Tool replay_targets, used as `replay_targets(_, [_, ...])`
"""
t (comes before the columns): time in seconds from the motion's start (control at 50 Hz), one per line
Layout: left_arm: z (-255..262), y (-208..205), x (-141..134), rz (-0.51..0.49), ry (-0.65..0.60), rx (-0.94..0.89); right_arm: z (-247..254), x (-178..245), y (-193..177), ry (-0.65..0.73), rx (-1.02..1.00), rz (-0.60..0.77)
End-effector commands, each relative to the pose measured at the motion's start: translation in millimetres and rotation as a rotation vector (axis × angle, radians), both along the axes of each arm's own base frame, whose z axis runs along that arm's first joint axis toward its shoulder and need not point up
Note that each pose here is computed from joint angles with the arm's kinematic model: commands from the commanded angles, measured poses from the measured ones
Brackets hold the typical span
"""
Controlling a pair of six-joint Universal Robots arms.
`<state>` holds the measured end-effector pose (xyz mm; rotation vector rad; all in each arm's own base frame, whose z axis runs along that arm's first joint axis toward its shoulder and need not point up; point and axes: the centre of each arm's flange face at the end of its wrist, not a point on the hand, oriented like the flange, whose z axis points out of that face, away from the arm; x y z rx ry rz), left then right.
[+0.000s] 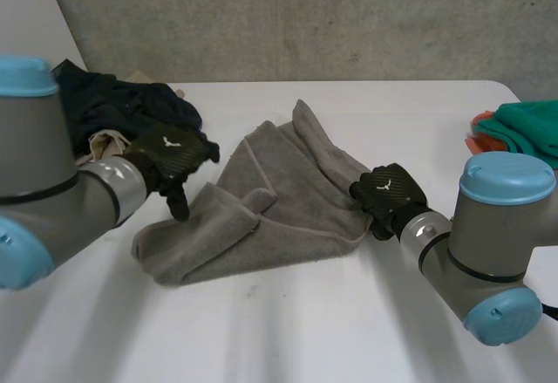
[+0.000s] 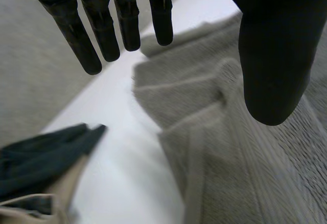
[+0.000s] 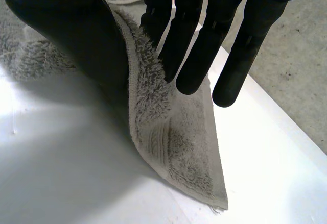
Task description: Fold the laundry.
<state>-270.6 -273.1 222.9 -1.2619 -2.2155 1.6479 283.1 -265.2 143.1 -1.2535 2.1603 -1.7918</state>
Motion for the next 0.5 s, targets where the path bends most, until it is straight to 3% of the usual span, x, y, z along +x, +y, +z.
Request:
replay_targets(0.02, [-30.9,-9.4,-19.3,-0.12,-0.061,0.112,-1.8,-4.5,-4.6,0.01,-0.001,-0.013])
replay_targets(0.12, [-51.3,-11.0,-28.0,-0.209,-0.096,0.132,-4.4,-7.3,-6.8,0.014,0.006,-0.024])
replay_targets(0.26, [-67.7,-16.6,-31.6,-0.223,-0.121,0.15,-4.0,-9.8,-11.8,0.015,0.002,-0.033])
replay_targets(0.38, [-47.8,-24.1,-24.6,-0.15,-0.138,0.083,6.2,-11.8,-15.7,0.018,-0.023,-0.038])
replay_targets(0.5, [28.4,-18.9,-8.8,0.013,-0.041,-0.126,70.7,-21.1,-25.9,0.036,-0.169,-0.06])
